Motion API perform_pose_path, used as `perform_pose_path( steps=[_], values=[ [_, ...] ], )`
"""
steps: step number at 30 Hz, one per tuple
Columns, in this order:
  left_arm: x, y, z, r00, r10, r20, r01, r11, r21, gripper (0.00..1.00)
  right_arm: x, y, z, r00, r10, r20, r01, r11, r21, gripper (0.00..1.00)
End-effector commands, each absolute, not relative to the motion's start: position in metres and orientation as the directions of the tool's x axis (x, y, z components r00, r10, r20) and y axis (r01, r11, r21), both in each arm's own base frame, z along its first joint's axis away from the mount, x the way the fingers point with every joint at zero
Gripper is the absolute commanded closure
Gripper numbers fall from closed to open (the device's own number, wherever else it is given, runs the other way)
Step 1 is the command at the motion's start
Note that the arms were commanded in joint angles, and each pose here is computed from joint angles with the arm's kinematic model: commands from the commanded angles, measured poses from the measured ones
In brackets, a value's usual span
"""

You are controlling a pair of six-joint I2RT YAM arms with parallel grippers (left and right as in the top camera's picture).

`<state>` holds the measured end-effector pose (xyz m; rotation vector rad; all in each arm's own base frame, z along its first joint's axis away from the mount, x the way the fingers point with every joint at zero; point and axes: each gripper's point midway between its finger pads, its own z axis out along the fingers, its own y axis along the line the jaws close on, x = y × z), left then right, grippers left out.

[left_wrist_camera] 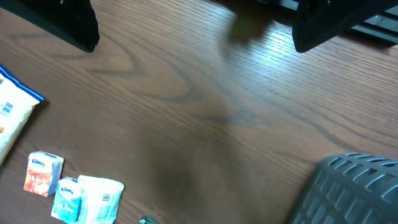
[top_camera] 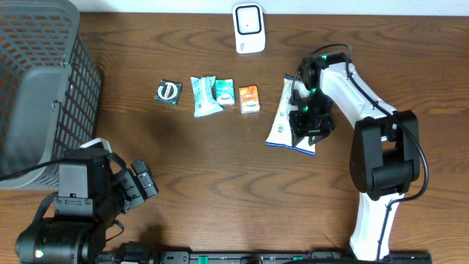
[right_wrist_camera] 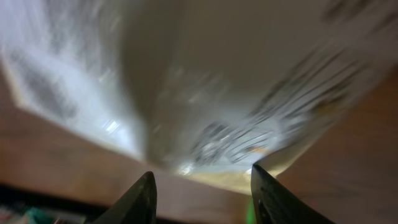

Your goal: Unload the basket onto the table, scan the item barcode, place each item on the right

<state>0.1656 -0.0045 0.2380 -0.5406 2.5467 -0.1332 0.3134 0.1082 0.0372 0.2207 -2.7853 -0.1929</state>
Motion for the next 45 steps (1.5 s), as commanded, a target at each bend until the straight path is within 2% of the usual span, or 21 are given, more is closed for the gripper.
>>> perform_pose_path(
  steps=[1,5,9,18,19,21,24,25,31,41,45],
  values=[
    [0.165,-0.004,0.238,-0.78,-0.406,-0.477,-0.357,0.914,-0.196,0.02,0.326,0.09,0.033,-0.951,-0.127,0.281,-0.116,0.992,0.055,0.57],
    [0.165,-0.004,0.238,-0.78,-0.406,-0.477,-0.357,0.914,-0.196,0.02,0.352,0.071,0.028,-0.981,-0.063,0.185,-0.069,0.997,-0.029,0.57],
    [0.165,-0.004,0.238,-0.78,-0.406,-0.477,-0.357,0.914,-0.196,0.02,0.377,0.059,0.032,-0.994,-0.029,0.101,-0.032,0.999,-0.03,0.57],
    [0.165,-0.004,0.238,-0.78,-0.406,-0.477,-0.357,0.914,-0.196,0.02,0.405,0.062,0.089,-0.999,-0.04,0.022,-0.039,0.999,0.035,0.54],
    [0.165,-0.004,0.238,-0.78,-0.406,-0.477,-0.357,0.914,-0.196,0.02,0.405,0.062,0.092,-0.999,-0.04,0.021,-0.039,0.999,0.035,0.49],
    [0.165,-0.004,0.238,-0.78,-0.406,-0.477,-0.357,0.914,-0.196,0.03,0.404,0.062,0.095,-0.999,-0.038,0.028,-0.037,0.999,0.035,0.27],
    [0.165,-0.004,0.238,-0.78,-0.406,-0.477,-0.357,0.914,-0.196,0.02,0.401,0.061,0.093,-0.999,-0.037,0.038,-0.036,0.999,0.03,0.12],
    [0.165,-0.004,0.238,-0.78,-0.406,-0.477,-0.357,0.914,-0.196,0.02,0.402,0.058,0.093,-0.999,-0.034,0.036,-0.033,0.999,0.021,0.01],
    [0.165,-0.004,0.238,-0.78,-0.406,-0.477,-0.357,0.914,-0.196,0.02,0.415,0.036,0.093,-0.992,0.129,-0.001,0.129,0.991,0.046,0.01],
    [0.165,-0.004,0.238,-0.78,-0.406,-0.477,-0.357,0.914,-0.196,0.02,0.425,0.013,0.092,-0.984,0.173,-0.033,0.171,0.984,0.051,0.01],
    [0.165,-0.004,0.238,-0.78,-0.406,-0.477,-0.357,0.914,-0.196,0.02,0.429,0.016,0.093,-0.982,0.186,-0.042,0.181,0.978,0.108,0.01]
  ],
)
